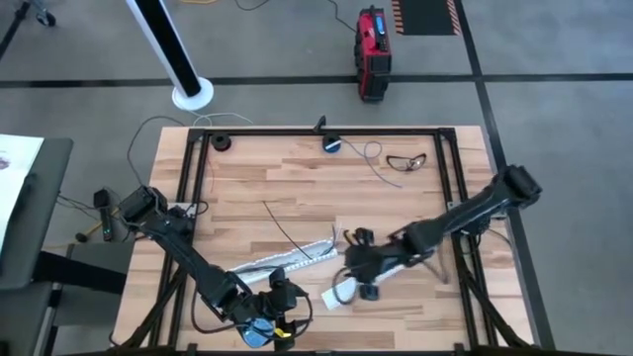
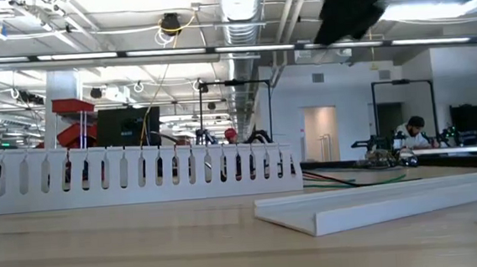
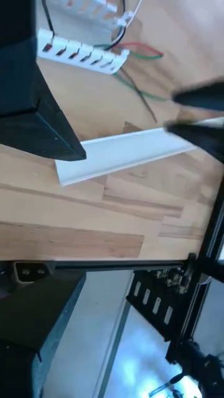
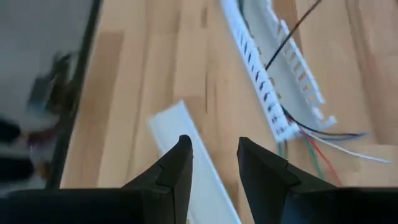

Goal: Ziptie cables
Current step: Close the white cable duct

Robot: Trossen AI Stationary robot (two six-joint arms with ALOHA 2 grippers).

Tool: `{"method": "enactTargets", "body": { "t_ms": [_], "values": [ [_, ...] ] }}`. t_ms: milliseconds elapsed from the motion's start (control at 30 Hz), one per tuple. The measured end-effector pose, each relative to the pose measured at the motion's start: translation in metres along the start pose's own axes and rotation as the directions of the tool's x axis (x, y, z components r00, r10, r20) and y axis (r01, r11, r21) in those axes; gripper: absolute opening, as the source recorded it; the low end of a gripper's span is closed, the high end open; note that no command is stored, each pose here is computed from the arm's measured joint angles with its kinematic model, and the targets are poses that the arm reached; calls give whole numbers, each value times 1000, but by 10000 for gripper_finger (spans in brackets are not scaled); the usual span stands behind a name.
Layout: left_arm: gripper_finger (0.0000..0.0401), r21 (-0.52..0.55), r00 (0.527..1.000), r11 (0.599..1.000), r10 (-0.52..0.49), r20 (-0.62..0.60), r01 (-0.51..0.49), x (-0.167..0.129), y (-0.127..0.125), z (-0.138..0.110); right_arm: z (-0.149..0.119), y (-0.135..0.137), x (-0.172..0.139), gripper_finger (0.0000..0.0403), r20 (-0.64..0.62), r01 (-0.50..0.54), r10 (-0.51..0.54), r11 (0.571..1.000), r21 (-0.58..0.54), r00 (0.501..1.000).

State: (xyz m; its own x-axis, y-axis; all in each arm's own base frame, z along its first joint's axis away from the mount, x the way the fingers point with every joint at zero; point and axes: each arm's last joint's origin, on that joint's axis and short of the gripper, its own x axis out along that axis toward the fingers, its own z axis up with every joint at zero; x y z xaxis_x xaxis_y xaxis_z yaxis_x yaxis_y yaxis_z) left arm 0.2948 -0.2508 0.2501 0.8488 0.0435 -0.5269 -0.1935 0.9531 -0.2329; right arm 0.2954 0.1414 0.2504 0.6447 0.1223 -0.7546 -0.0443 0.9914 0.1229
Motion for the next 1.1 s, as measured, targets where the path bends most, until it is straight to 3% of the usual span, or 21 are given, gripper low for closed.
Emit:
{"method": "enactTargets", "body": {
  "t_ms": [133,200,367,600,767,933,1100],
  "values": [
    [295,17,1000,1000,14,-8,-14,-1,0,-2,-21,-4,-19,123,-184,22,-52,987,-160,981],
    [295,22,999,999,31,-25,-31,-2,2,-5,-33,-4,-14,128,-290,-31,-33,976,-215,957],
    [295,-4,996,997,71,-59,-71,-2,7,-8,-44,10,-3,155,-397,-182,53,938,-294,916],
    [295,24,986,990,142,-85,-140,-3,14,-13,-64,29,37,178,-443,-172,-23,902,-396,896],
    [295,24,983,988,156,-93,-154,-2,16,-13,-77,43,55,163,-458,-200,-15,886,-419,889],
    [295,17,983,987,158,-89,-157,-2,16,-13,-89,47,67,145,-447,-119,-115,878,-463,887],
    [295,-6,984,987,157,-89,-158,-3,16,-13,-92,44,80,139,-474,-123,-117,887,-445,873]
  ]
}}
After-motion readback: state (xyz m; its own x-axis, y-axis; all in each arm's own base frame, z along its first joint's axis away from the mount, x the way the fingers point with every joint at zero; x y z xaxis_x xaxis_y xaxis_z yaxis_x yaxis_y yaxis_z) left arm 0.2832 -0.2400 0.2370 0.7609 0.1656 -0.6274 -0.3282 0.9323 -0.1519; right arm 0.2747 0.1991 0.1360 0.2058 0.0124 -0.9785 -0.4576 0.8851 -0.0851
